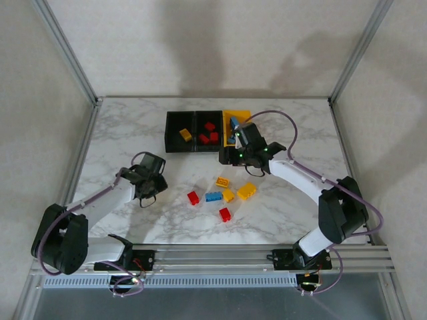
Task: Sort the legos into containers by color
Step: Place the lego in the container.
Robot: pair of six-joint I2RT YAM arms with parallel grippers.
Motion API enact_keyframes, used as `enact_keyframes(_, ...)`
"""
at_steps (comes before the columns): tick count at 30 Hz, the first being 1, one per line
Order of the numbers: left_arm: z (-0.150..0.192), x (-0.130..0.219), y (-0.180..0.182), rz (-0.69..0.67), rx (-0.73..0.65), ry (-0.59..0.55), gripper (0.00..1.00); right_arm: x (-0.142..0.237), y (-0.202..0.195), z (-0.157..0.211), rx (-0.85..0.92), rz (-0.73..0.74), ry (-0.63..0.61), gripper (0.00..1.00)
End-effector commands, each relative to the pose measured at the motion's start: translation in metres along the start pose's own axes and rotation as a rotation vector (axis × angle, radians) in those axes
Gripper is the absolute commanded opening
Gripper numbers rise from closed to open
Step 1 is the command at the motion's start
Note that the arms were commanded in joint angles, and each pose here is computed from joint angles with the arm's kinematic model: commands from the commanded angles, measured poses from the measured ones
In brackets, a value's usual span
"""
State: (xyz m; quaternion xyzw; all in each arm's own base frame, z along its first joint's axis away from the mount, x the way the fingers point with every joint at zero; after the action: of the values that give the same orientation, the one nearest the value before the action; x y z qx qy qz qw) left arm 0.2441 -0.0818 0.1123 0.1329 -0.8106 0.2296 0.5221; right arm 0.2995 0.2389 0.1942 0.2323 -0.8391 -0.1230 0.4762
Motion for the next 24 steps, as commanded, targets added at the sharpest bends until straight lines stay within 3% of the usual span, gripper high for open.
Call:
enact_keyframes(1, -0.012, 0.017, -0.021, 0.050, 0.003, -0.019, 0.39, 0.017, 0.018, 0.001, 0.056, -0.129, -0.027, 0.54)
enact_keyframes(11, -0.049, 0.026, -0.087, 0.128, -0.056, -0.057, 0.38, 0.037, 0.041, 0.014, 0.139, -0.356, -0.031, 0.55)
enact_keyframes(18, -0.088, 0.018, -0.134, 0.124, -0.087, -0.102, 0.39, 0.040, 0.044, 0.012, 0.141, -0.379, -0.053, 0.55)
enact_keyframes(24, -0.117, -0.015, -0.153, 0.073, -0.086, -0.113, 0.39, 0.044, 0.041, 0.014, 0.136, -0.355, -0.062, 0.55)
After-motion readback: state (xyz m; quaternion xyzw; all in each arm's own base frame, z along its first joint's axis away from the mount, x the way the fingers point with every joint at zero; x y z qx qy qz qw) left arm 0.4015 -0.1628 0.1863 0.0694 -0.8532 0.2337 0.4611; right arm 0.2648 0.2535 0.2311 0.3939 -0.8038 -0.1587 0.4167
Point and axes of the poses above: each hand's point on the last joint's axis, 136 mm out from that joint toward the fingers, its own x axis back along the fingers, its own y axis along the line the jaws close on, z = x × y, the point moved 6 cm from there along x, back along the fingers, and after that the axes turned 1 degree about -x, right-handed, at the moved point
